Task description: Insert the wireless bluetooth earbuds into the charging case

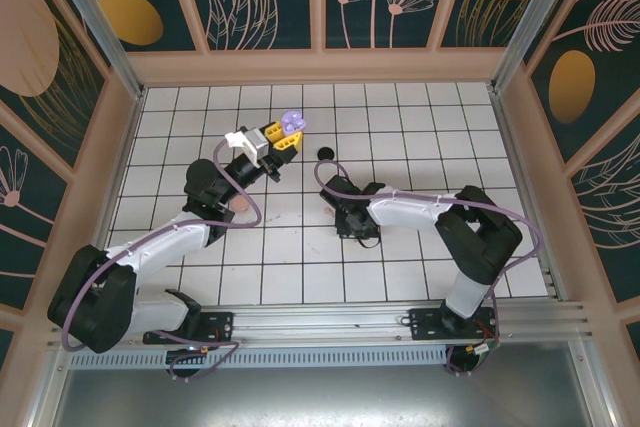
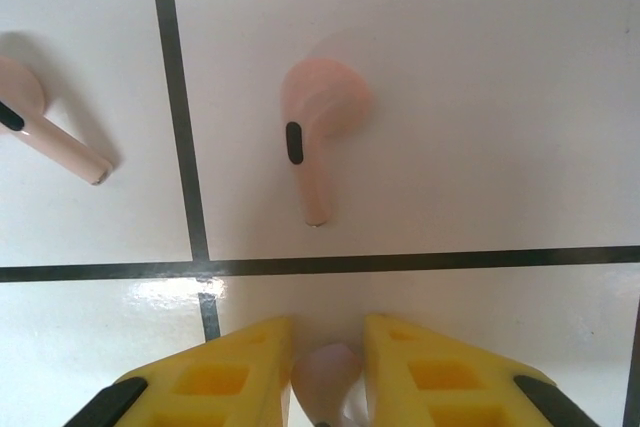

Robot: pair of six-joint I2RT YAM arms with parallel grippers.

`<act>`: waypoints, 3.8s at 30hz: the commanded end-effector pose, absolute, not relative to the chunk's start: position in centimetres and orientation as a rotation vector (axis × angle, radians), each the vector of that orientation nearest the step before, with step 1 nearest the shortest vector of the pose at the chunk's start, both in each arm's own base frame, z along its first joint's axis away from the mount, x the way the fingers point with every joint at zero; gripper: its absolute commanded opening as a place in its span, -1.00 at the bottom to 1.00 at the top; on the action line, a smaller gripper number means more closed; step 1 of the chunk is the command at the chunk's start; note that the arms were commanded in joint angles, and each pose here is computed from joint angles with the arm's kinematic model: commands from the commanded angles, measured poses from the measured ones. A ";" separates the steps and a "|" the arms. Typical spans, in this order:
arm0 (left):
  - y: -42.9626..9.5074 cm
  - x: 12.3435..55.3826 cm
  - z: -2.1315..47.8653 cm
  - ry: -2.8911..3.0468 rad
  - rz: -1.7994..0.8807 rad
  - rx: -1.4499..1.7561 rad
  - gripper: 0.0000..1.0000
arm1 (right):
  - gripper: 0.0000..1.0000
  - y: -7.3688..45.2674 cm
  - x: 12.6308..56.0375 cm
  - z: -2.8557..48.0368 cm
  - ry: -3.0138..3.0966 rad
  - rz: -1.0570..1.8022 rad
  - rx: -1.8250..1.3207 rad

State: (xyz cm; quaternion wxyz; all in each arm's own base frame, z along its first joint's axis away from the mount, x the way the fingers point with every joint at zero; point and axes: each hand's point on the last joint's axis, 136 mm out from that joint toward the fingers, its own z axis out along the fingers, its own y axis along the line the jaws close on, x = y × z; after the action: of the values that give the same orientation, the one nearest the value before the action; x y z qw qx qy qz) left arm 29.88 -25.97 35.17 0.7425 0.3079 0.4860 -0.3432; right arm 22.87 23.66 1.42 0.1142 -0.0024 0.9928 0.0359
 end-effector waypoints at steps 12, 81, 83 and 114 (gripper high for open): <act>-26.5 29.6 36.9 1.027 -0.779 0.672 -1.00 | -0.65 22.2 20.5 1.0 2.983 0.056 -0.056; -29.8 31.9 37.3 0.983 -0.812 0.701 -1.00 | -0.68 30.9 32.1 42.6 1.871 1.079 -0.104; -29.8 31.9 37.4 0.983 -0.812 0.700 -1.00 | -0.68 31.1 32.2 42.6 1.871 1.082 -0.104; -29.4 31.4 39.0 0.952 -0.833 0.674 -1.00 | -0.68 31.1 31.1 39.2 1.897 1.049 -0.108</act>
State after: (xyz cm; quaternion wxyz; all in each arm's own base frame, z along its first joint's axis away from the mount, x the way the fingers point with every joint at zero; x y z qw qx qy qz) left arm 32.63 -29.86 34.76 0.7229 0.3190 0.4895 -0.3688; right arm 31.76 31.41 39.37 0.4571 -0.0392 0.7759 0.4331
